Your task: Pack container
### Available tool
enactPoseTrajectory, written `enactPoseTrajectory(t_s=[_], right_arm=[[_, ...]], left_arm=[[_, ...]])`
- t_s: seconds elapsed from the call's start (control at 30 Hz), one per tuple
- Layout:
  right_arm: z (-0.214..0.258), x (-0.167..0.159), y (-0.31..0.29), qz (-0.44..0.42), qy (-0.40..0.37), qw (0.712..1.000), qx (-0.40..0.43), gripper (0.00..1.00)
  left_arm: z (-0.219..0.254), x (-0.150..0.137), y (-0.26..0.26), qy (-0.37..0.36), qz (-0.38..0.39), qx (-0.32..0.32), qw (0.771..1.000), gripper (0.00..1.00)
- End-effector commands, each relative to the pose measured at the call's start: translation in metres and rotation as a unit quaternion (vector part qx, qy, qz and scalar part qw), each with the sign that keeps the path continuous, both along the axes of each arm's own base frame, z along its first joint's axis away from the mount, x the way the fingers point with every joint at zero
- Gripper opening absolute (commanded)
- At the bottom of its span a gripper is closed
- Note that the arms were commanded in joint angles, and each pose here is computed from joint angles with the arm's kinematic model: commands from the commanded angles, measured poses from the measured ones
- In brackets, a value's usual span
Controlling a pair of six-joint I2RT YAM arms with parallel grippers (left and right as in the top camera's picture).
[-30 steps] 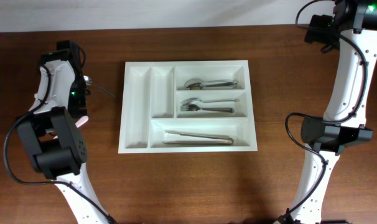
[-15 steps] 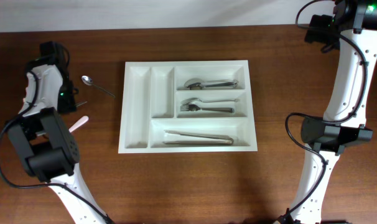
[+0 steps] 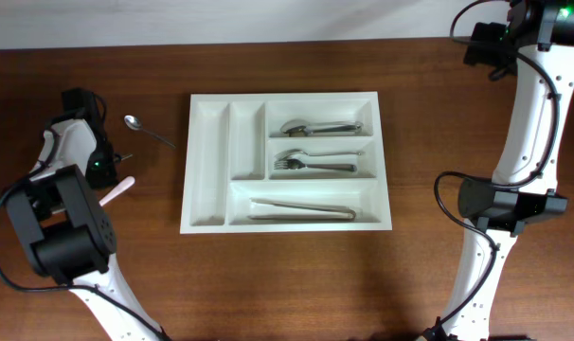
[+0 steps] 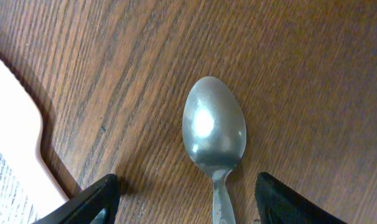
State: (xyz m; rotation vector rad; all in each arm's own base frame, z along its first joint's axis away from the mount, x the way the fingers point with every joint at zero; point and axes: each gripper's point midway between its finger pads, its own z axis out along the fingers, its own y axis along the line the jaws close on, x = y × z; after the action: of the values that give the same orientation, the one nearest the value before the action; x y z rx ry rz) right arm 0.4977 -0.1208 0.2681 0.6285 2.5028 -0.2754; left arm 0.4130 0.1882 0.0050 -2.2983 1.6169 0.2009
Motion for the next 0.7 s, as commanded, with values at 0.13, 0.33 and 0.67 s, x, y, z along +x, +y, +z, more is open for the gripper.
enactPoseTrajectory(t_s=[0.13,0.33,0.67], right_arm=[[0.023,-0.008,0.001,0.003,-0.023,1.0,-0.005,0.99],[0.023,-0.008,0.001,0.003,-0.023,1.0,-0.005,0.99],[0.023,-0.008,0.001,0.003,-0.023,1.0,-0.005,0.99]], left_arm=[[-0.028,-0.013,-0.015,0.019,0.001,-0.041,0.999,0.65],[-0.027,-0.012,-0.014,0.016,0.001,-0.041,0.999,0.55],[-0.025,-0.002,-0.008,-0.002,0.0,-0.024,1.0,0.54]])
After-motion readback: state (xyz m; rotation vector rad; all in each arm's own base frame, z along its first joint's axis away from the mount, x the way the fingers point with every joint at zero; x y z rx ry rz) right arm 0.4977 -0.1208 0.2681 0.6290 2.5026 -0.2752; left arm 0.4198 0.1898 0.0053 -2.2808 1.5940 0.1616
